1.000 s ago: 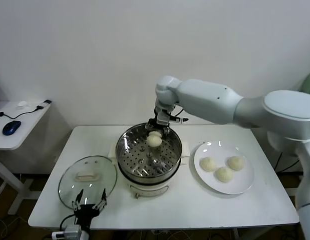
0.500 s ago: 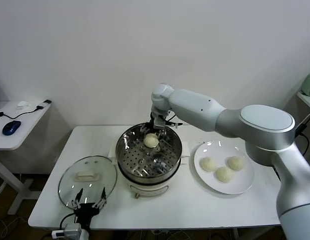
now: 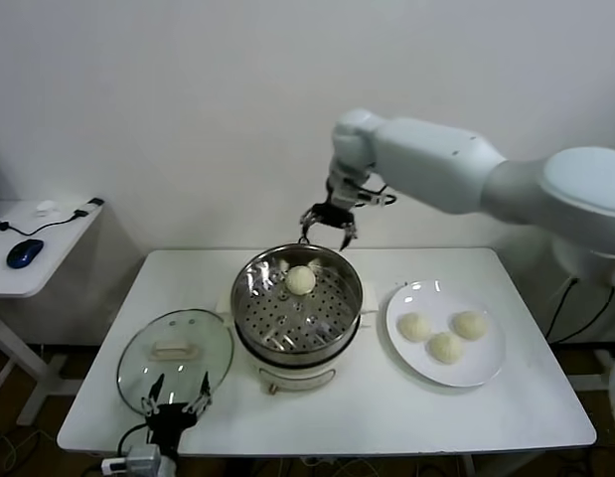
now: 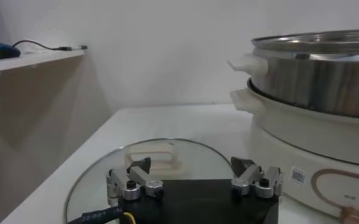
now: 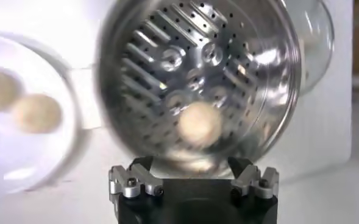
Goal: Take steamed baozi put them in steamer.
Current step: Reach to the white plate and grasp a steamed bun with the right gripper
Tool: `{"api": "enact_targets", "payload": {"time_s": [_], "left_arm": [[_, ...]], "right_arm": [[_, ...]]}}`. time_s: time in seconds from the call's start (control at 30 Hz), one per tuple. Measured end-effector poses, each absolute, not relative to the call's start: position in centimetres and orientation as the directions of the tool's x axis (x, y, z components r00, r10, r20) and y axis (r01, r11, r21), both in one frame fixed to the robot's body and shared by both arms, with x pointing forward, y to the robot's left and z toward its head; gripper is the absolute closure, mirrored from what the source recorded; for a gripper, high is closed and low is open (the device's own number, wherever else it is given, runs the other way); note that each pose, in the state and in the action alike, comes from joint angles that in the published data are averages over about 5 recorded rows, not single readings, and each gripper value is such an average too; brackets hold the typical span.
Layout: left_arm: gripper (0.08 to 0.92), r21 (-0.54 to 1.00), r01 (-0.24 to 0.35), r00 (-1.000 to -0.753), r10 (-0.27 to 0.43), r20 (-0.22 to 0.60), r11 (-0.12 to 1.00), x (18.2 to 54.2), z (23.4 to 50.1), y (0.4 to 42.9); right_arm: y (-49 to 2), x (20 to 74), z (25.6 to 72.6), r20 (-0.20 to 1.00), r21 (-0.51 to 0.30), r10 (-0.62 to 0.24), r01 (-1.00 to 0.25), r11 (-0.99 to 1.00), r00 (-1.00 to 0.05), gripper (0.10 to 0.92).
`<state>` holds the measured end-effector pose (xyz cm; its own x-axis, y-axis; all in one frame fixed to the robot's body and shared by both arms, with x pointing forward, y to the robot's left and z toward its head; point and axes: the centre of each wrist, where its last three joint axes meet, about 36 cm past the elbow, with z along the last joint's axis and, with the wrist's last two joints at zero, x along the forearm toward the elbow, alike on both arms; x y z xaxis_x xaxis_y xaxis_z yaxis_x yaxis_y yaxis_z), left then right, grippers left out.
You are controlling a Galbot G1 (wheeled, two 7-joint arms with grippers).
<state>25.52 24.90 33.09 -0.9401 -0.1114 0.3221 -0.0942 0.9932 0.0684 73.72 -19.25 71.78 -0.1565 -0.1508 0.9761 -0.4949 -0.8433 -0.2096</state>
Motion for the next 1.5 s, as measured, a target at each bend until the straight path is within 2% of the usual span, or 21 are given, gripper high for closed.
{"api": "enact_targets", "payload": {"time_s": [0.2, 0.43, 0.63, 0.93, 1.23, 1.5], "left_arm": [[0.177, 0.067, -0.096, -0.943, -0.113, 0.314, 0.993, 25.7, 33.2, 25.0], [0.177, 0.064, -0.101, -0.941, -0.116, 0.317, 0.993, 25.6, 33.1, 24.9], [0.177, 0.067, -0.106, -0.937, -0.122, 0.328, 0.992, 25.1, 32.9, 24.8], [0.177, 0.073, -0.112, -0.930, -0.131, 0.344, 0.991, 24.5, 32.3, 24.7], [0.177, 0.074, -0.111, -0.929, -0.130, 0.348, 0.991, 24.3, 32.2, 24.6], [0.177, 0.075, -0.111, -0.929, -0.130, 0.346, 0.991, 24.0, 32.5, 24.6]], "right_arm": [[-29.7, 71.1, 68.2, 0.978, -0.209, -0.136, -0.780, -0.590, -0.160, 0.200], [-34.1, 67.6, 60.6, 0.981, -0.157, -0.156, -0.936, -0.316, -0.112, 0.200], [-34.4, 66.7, 55.4, 0.985, -0.113, -0.149, -0.976, -0.184, -0.086, 0.200], [-33.1, 66.6, 49.2, 0.987, -0.098, -0.130, -0.993, -0.060, -0.090, 0.200], [-31.8, 66.8, 45.7, 0.987, -0.105, -0.123, -0.994, 0.000, -0.104, 0.202], [-31.9, 66.9, 45.8, 0.986, -0.106, -0.125, -0.994, 0.016, -0.107, 0.320]]}}
